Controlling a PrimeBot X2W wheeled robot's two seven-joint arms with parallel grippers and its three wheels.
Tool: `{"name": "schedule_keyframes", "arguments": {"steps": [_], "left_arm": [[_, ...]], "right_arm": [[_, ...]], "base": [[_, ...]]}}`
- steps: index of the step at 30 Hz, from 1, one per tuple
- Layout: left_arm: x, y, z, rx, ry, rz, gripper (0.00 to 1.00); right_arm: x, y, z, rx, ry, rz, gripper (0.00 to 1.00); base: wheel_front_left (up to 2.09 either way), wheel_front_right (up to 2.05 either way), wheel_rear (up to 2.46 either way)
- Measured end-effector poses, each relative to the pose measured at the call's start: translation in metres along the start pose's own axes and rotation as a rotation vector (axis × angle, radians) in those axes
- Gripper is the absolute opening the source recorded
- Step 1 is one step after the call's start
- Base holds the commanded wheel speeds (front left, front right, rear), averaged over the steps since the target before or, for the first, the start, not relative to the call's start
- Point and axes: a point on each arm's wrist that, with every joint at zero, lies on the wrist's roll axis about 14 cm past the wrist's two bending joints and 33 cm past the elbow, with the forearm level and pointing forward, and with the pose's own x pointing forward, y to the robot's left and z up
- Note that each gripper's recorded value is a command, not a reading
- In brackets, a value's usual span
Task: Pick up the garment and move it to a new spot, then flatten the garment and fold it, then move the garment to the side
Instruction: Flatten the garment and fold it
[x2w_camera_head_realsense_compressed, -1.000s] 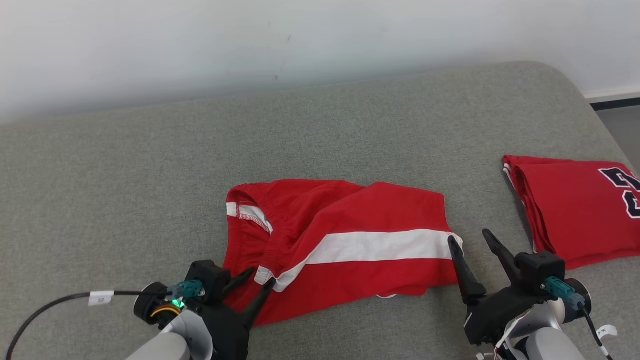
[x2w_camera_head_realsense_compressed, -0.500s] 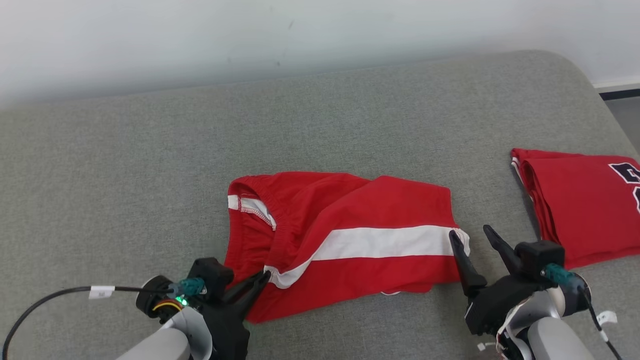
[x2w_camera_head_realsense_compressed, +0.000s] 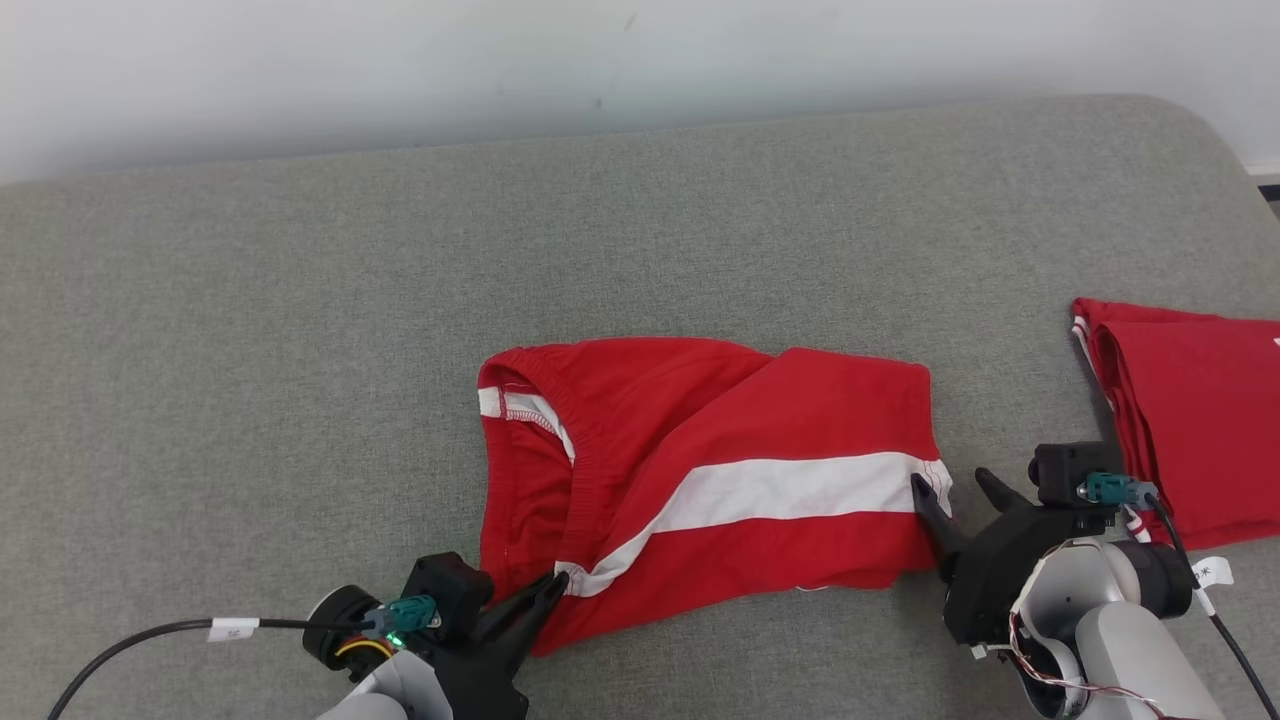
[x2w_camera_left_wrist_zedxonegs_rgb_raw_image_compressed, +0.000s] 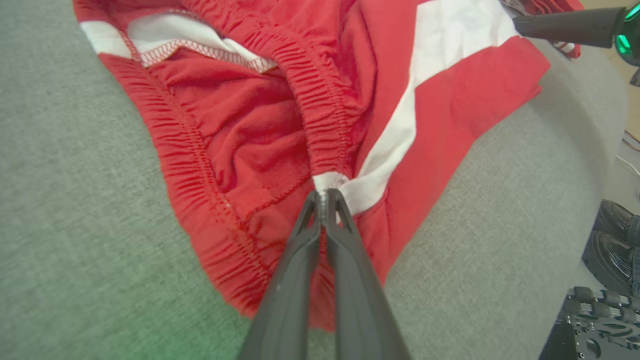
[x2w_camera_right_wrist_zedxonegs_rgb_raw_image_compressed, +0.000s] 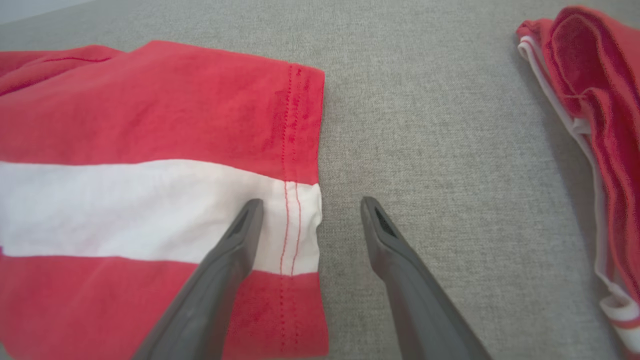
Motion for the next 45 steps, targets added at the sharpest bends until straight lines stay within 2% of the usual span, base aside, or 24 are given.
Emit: {"name": "schedule_keyframes", "arguments": {"steps": [11, 16, 18, 19, 21, 22, 23, 24, 25, 34, 40, 45], "left_arm": [[0.004, -0.001, 0.003, 0.007, -0.003, -0.009, 0.00], [0.005, -0.001, 0.002, 0.006, -0.002, -0.009, 0.00], [0.005, -0.001, 0.002, 0.005, -0.001, -0.009, 0.00], [0.005, 0.000, 0.002, 0.004, 0.000, -0.009, 0.00], [0.005, 0.000, 0.002, 0.003, 0.000, -0.009, 0.00], [0.005, 0.000, 0.002, 0.003, 0.000, -0.008, 0.00], [0.005, 0.000, 0.002, 0.002, -0.001, -0.008, 0.00], [0.005, 0.000, 0.002, 0.003, -0.004, -0.008, 0.00], [0.004, 0.000, 0.003, 0.004, -0.006, -0.007, 0.00], [0.002, 0.004, 0.024, -0.004, -0.092, 0.026, 0.00], [-0.006, 0.009, 0.085, -0.100, -0.308, 0.062, 0.00], [-0.028, 0.011, 0.146, -0.154, -0.520, 0.064, 0.00]], "right_arm": [[-0.003, 0.006, -0.013, 0.015, 0.095, 0.013, 1.00], [-0.001, 0.009, -0.012, 0.003, 0.110, 0.022, 0.93], [0.000, 0.010, -0.012, -0.003, 0.116, 0.025, 0.86], [0.000, 0.011, -0.012, -0.006, 0.120, 0.027, 0.79], [0.001, 0.012, -0.012, -0.013, 0.124, 0.031, 0.51], [0.002, 0.013, -0.011, -0.015, 0.122, 0.033, 0.41], [0.002, 0.014, -0.010, -0.017, 0.119, 0.036, 0.24], [0.003, 0.015, -0.007, -0.018, 0.110, 0.037, 0.24], [0.003, 0.015, -0.005, -0.019, 0.099, 0.038, 0.00], [-0.006, 0.013, 0.018, -0.015, 0.003, 0.033, 0.00], [-0.022, 0.017, 0.057, 0.059, -0.164, 0.063, 0.00], [-0.044, 0.024, 0.104, 0.139, -0.353, 0.115, 0.00]], "base": [[0.00, 0.00, 0.00], [0.00, 0.00, 0.00], [0.00, 0.00, 0.00], [0.00, 0.00, 0.00], [0.00, 0.00, 0.00], [0.00, 0.00, 0.00], [0.00, 0.00, 0.00], [0.00, 0.00, 0.00], [0.00, 0.00, 0.00], [0.00, 0.00, 0.00], [0.00, 0.00, 0.00], [0.00, 0.00, 0.00]]}}
